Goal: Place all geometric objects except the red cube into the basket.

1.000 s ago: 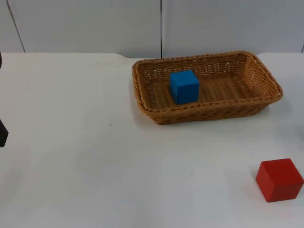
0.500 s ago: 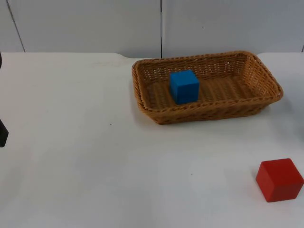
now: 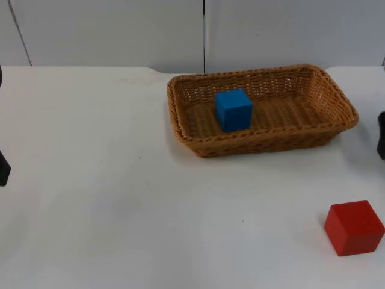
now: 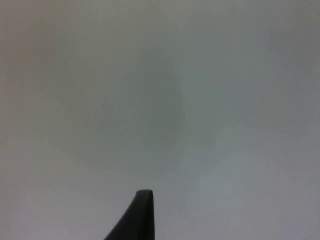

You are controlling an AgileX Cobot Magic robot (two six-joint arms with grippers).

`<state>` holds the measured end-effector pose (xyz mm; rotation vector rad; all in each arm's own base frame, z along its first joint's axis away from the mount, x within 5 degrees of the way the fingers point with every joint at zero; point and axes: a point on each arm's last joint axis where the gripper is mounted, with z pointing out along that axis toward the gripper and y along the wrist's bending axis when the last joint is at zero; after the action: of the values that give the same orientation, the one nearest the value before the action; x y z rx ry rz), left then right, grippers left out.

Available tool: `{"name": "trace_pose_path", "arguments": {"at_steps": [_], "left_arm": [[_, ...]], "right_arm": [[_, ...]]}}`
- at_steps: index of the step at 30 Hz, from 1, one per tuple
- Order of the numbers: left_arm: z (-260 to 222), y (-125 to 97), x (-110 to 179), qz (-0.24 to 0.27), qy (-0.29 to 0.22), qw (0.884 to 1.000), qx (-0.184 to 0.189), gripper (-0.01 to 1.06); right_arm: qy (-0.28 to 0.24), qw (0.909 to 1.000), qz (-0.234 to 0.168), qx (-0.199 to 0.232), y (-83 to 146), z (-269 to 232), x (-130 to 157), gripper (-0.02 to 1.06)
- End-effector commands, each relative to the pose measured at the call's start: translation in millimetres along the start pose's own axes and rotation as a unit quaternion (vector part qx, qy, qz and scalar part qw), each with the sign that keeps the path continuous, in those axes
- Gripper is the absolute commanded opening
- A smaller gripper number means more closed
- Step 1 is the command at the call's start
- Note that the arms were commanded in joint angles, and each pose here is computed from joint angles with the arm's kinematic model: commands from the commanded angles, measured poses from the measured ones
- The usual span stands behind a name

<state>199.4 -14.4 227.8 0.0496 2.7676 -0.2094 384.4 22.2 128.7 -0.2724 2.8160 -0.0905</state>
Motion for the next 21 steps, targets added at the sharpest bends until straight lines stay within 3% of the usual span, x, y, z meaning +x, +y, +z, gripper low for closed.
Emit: {"name": "trace_pose_path", "arguments": {"at_steps": [1,9,12,13,18,19,21], "left_arm": [[-1.0,0.2,-0.2,-0.008,-0.006,1.0,0.002,1.05],[-1.0,0.4,-0.4,-0.005,-0.007,1.0,0.001,1.05],[-1.0,0.4,-0.4,-0.005,-0.007,1.0,0.001,1.05],[-1.0,0.4,-0.4,-0.005,-0.007,1.0,0.001,1.05],[-1.0,0.5,-0.5,-0.005,-0.007,1.0,0.001,1.05],[-1.0,0.5,-0.5,-0.005,-0.007,1.0,0.001,1.05],[-1.0,0.5,-0.6,-0.005,-0.008,1.0,0.001,1.05]], "right_arm": [[-0.003,1.0,-0.006,0.004,-3.2,10.2,-0.5,1.04],[0.012,0.9998,-0.013,0.004,-2.3,24.3,3.6,0.95],[0.017,0.9998,-0.012,0.004,-2.3,24.2,4.5,0.78],[0.017,0.9998,-0.012,0.004,-2.3,24.2,4.5,0.78],[0.022,0.9997,-0.008,0.004,-2.4,20.9,5.0,0.22],[0.022,0.9997,-0.008,0.004,-2.4,20.9,5.0,0.22],[0.017,0.9998,-0.006,0.005,-3.1,13.5,3.4,0.0]]}}
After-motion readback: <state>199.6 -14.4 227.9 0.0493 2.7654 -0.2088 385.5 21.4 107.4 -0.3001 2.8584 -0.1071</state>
